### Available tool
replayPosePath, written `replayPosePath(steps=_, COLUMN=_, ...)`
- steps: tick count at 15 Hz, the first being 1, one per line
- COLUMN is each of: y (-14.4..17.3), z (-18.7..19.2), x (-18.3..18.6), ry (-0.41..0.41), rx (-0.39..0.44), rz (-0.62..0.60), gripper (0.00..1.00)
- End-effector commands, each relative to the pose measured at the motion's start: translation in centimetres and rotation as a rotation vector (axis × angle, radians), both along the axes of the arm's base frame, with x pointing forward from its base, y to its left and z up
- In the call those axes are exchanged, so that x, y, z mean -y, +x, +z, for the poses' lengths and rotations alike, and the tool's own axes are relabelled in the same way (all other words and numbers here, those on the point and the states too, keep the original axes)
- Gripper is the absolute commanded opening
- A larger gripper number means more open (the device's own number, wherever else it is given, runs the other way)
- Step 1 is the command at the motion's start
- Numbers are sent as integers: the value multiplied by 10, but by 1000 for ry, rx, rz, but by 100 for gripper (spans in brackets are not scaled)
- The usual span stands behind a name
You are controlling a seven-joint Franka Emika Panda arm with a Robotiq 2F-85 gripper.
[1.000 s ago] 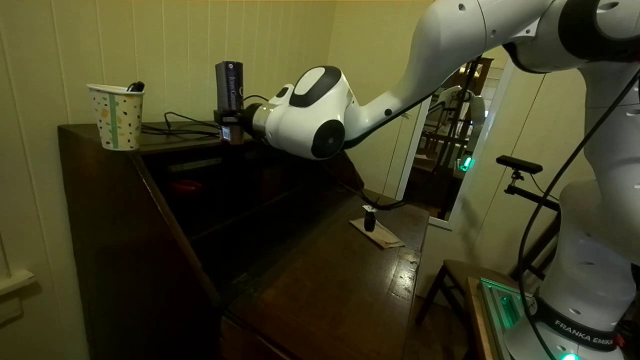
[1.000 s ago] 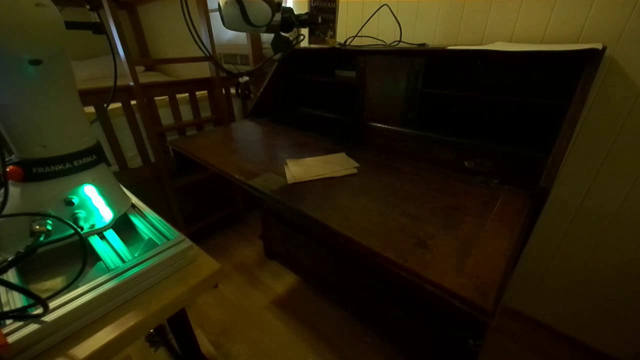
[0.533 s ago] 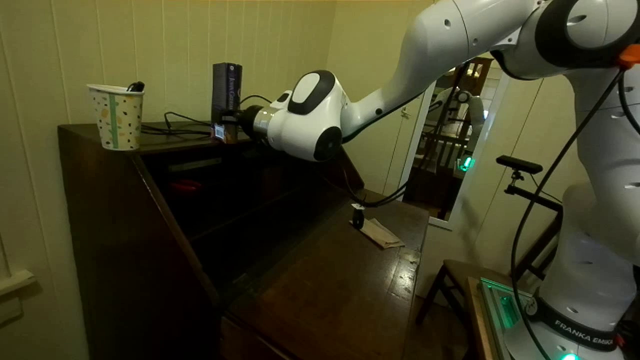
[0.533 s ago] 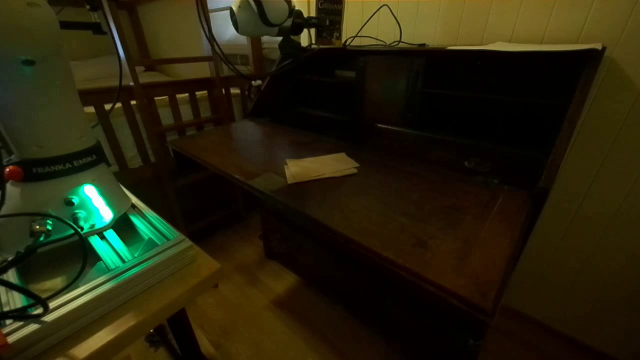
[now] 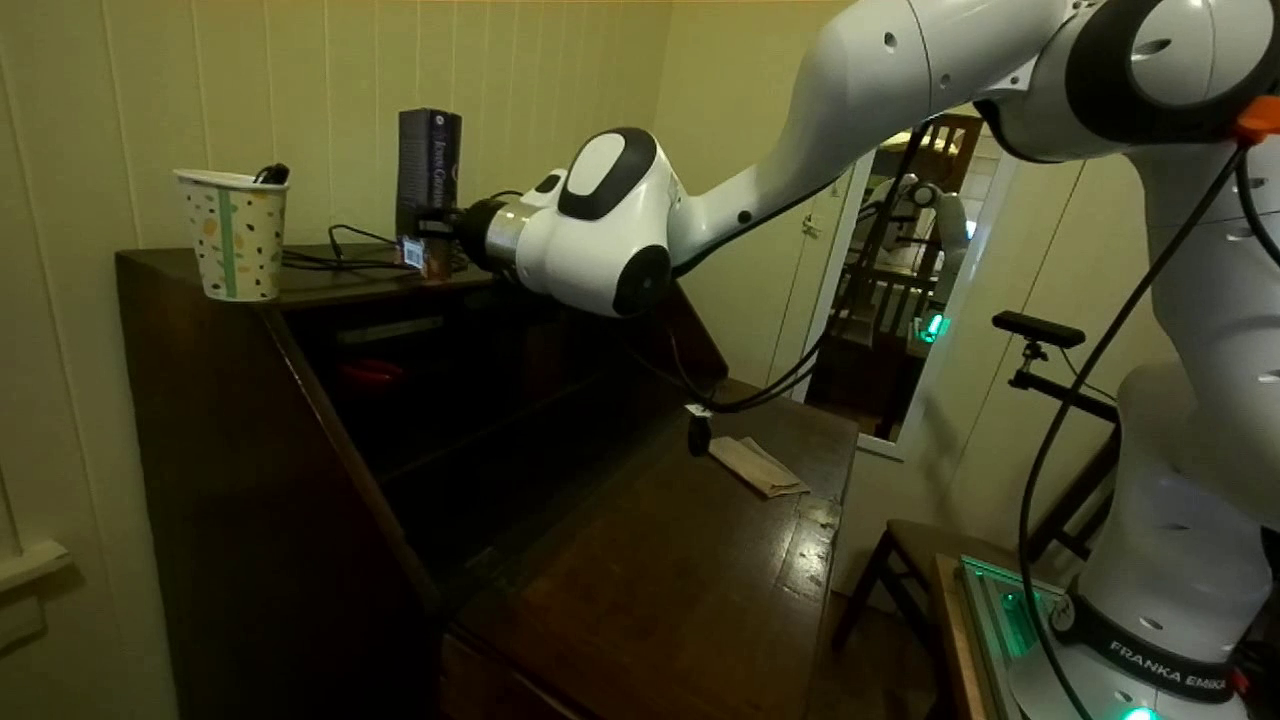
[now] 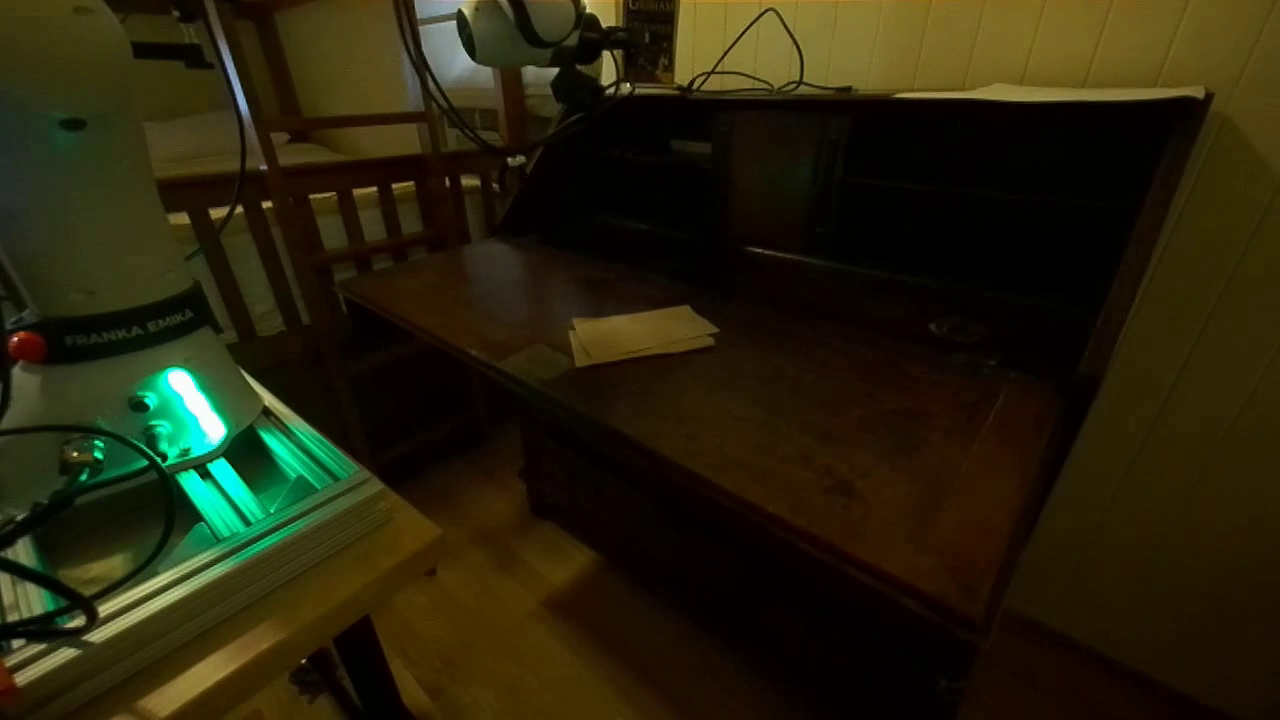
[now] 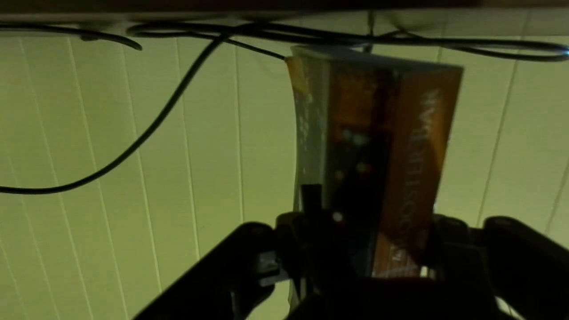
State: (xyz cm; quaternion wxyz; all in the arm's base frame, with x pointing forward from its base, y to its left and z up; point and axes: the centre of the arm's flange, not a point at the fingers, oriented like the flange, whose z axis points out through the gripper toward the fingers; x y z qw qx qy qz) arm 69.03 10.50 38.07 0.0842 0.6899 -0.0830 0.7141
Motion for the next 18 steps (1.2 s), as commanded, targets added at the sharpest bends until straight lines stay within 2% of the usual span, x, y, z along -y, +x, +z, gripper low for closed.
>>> replayPosePath(steps=1, y=18, z=-2, x=9, ry=2, rx=20, rz=64, gripper=10)
replayPosePath(steps=4, y=19, z=-4, x=5, ry=-7, rx=-1, rz=60, gripper=10)
replayPosePath(steps=13, y=20, z=-20, x=28, ry=-37, rx=-46, rz=13, gripper=10)
replayPosePath(steps=14, y=20, z=-20, x=28, ry=-39, rx=-48, rz=14, gripper=60)
replayPosePath(steps=16, y=20, z=-21, x=27, ry=-38, rx=-54, rz=17, gripper=66)
replayPosePath(steps=18, y=20, z=-23, x=27, ry=-40, rx=-62, rz=17, gripper=80)
